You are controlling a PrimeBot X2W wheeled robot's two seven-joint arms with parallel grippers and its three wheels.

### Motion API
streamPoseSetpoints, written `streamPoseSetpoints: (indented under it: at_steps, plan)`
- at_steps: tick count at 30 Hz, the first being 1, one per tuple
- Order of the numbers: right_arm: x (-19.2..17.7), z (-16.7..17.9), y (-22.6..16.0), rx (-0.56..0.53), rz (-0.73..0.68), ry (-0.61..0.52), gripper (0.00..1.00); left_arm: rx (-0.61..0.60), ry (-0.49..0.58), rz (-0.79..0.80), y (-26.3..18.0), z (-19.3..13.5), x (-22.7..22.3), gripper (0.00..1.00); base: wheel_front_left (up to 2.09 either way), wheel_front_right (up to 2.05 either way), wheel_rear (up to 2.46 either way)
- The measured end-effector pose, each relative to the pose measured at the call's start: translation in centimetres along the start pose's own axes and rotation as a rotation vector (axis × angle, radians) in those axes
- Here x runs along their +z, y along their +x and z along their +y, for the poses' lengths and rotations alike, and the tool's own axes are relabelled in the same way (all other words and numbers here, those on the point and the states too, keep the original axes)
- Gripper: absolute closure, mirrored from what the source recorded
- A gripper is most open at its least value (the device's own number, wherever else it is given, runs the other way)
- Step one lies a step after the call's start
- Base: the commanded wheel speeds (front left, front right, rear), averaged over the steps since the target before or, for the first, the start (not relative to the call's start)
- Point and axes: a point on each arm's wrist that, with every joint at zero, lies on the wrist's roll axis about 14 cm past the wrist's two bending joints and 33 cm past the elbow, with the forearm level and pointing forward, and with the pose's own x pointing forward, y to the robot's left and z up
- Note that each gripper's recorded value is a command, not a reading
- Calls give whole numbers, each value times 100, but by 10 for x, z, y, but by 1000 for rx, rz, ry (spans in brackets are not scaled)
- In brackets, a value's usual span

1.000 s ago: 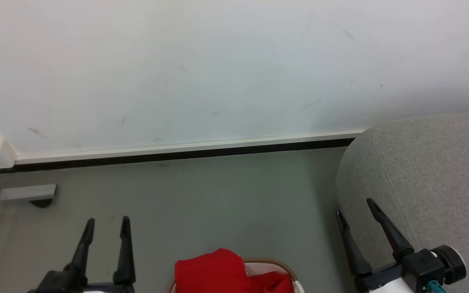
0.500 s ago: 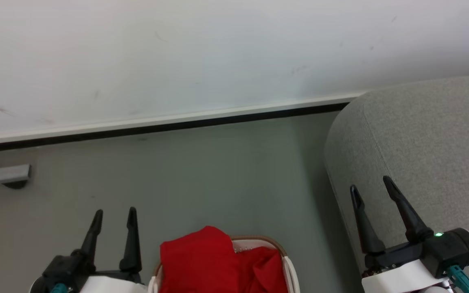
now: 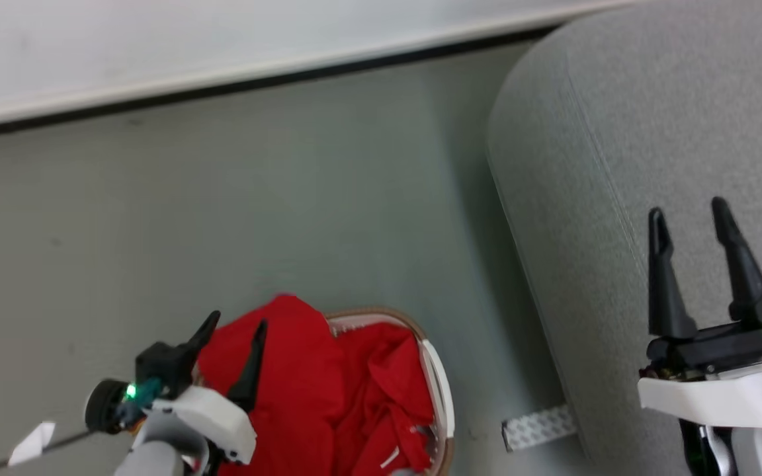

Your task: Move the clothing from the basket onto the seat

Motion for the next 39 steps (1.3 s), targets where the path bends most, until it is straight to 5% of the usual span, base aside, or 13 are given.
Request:
streamPoseSetpoints:
  at_steps: [21, 25, 30, 36, 37, 38, 39]
  plan:
    - [-65, -84, 21, -191, 114, -108, 0, -283, 214, 785, 42, -1, -239, 0, 0, 0, 0]
    - [-83, -91, 19, -206, 158, -114, 0, -329, 292, 832, 54, 4, -263, 0, 0, 0, 0]
    - [-96, -101, 12, -230, 202, -127, 0, -444, 293, 913, 44, -31, -296, 0, 3, 3, 3]
    - [-99, -108, 8, -250, 215, -144, 0, -483, 305, 900, 46, -36, -304, 0, 3, 3, 3]
    - [-98, -109, 8, -253, 215, -142, 0, -484, 303, 898, 46, -36, -304, 7, 0, 0, 0]
    - [-97, -110, 7, -256, 214, -141, 0, -483, 302, 899, 45, -36, -304, 58, 0, 0, 0]
    - [-96, -110, 8, -256, 210, -140, 0, -481, 297, 902, 45, -36, -303, 91, 0, 0, 0]
